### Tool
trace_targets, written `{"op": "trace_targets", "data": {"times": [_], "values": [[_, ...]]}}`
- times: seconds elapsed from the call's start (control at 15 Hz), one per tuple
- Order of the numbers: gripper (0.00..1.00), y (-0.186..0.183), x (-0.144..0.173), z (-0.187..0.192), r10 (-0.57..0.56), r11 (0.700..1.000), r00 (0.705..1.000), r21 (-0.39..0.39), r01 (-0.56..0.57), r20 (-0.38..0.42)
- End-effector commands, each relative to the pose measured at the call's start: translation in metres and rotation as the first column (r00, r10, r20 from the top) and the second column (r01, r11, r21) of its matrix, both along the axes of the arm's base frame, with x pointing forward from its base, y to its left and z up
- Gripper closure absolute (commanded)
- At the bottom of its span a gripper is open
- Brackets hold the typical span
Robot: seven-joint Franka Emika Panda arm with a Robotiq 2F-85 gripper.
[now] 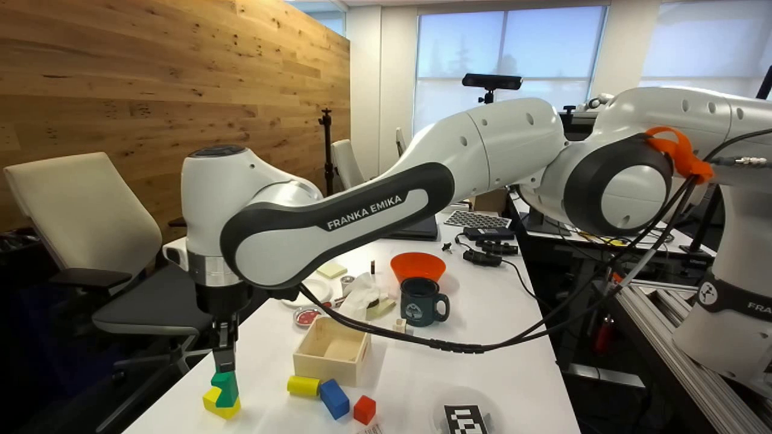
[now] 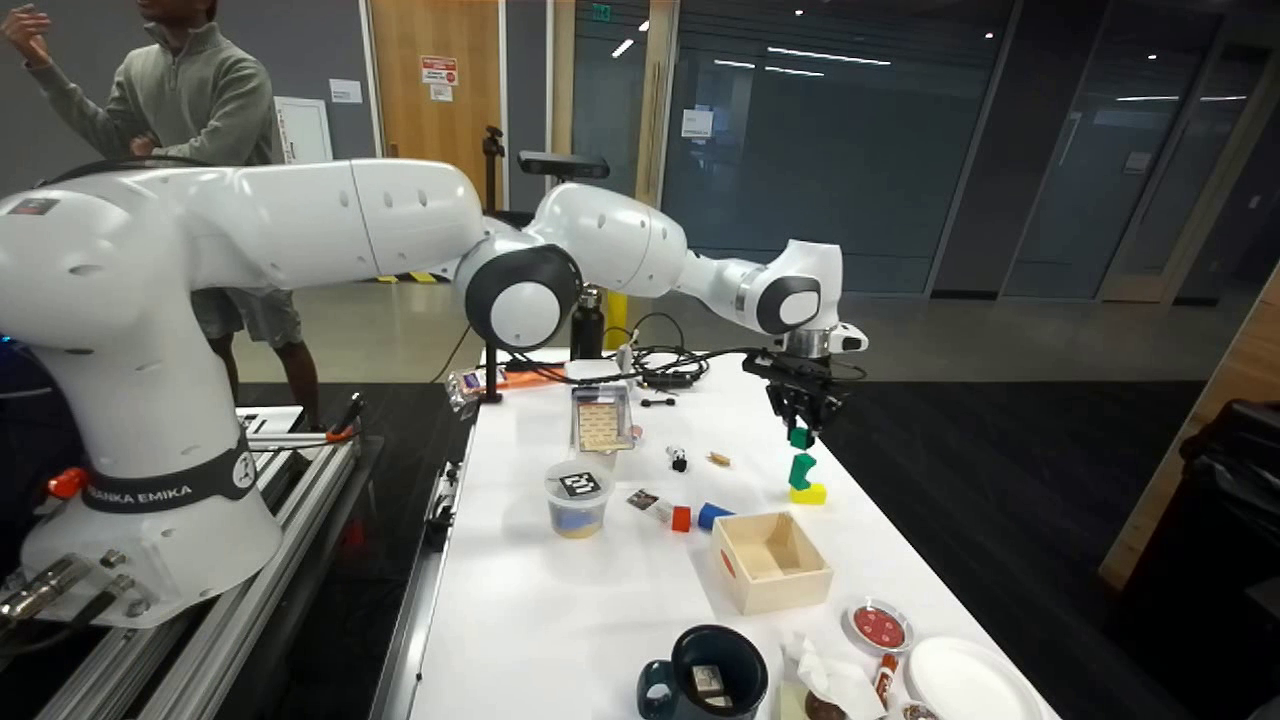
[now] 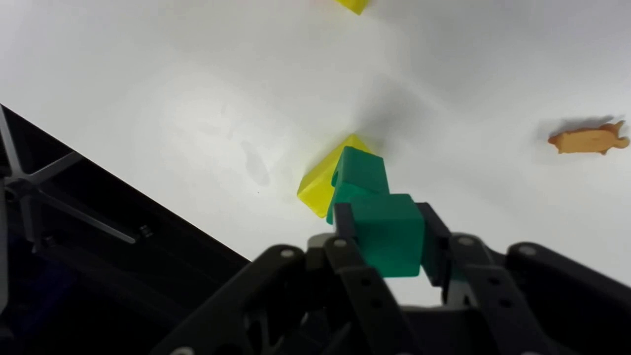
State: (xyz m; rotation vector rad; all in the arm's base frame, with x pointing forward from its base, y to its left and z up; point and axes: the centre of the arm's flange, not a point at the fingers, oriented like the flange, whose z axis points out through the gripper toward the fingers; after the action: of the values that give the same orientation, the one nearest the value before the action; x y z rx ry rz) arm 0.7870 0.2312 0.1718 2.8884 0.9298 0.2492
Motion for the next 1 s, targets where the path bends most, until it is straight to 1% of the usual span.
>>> {"op": "trace_targets", "data": {"times": [0.0, 0.93], "values": [[0.91, 0.021, 0.072, -0.003, 0.002, 1.0, 1.0, 0.005, -0.002, 0.007], [0.91, 0.018, 0.076, 0.008, -0.001, 1.0, 0.999, 0.003, 0.001, 0.05]]}}
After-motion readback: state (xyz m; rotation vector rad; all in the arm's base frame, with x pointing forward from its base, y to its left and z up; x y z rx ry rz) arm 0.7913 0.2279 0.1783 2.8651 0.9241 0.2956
